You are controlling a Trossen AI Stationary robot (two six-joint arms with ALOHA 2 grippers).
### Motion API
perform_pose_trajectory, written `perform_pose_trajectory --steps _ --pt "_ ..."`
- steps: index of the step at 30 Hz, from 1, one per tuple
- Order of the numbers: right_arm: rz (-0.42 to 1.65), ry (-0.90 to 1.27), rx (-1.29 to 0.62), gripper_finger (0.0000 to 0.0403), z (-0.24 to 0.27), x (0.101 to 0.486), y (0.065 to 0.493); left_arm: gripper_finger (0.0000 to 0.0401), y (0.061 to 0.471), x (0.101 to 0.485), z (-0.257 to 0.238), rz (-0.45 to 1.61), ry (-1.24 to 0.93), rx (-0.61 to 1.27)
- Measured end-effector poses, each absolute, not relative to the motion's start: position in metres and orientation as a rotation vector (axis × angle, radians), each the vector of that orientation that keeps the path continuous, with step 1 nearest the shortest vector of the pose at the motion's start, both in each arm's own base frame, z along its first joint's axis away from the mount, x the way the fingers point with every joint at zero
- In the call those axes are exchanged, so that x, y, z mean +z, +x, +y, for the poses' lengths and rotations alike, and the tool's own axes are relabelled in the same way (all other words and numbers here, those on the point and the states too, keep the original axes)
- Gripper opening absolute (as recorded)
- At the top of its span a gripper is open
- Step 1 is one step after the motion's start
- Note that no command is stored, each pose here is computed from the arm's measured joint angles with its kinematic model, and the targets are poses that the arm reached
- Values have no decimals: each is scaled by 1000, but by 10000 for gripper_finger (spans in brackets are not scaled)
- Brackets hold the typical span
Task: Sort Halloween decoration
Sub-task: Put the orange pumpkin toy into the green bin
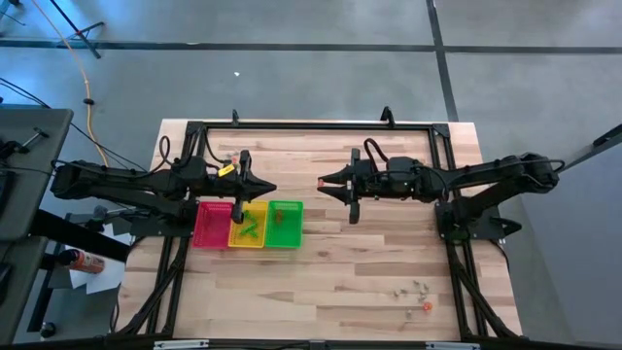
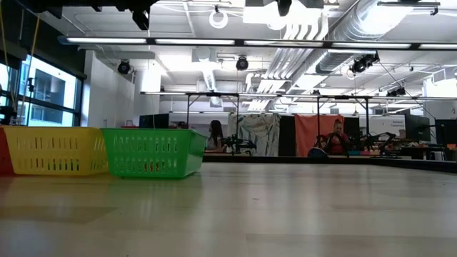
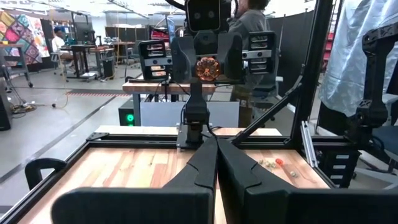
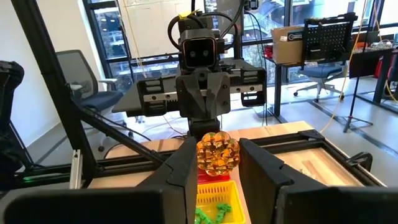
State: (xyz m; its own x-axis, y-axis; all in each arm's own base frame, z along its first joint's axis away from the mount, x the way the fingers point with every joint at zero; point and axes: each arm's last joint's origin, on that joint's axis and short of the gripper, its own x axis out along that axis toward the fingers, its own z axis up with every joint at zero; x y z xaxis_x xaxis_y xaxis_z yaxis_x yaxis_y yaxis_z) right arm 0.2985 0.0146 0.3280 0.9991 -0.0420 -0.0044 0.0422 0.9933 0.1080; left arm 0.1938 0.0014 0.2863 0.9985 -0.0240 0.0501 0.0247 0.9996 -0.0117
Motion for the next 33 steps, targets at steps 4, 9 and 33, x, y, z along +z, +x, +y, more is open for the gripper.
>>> perform_pose_trajectory --steps 4,9,33 --pt "2 122 -42 85 15 328 299 1 194 286 1 -50 -12 -24" --pt "40 119 -44 85 15 316 309 1 194 286 1 -51 -12 -24" --pt "488 85 -28 85 29 187 437 0 194 291 2 -101 -13 -9"
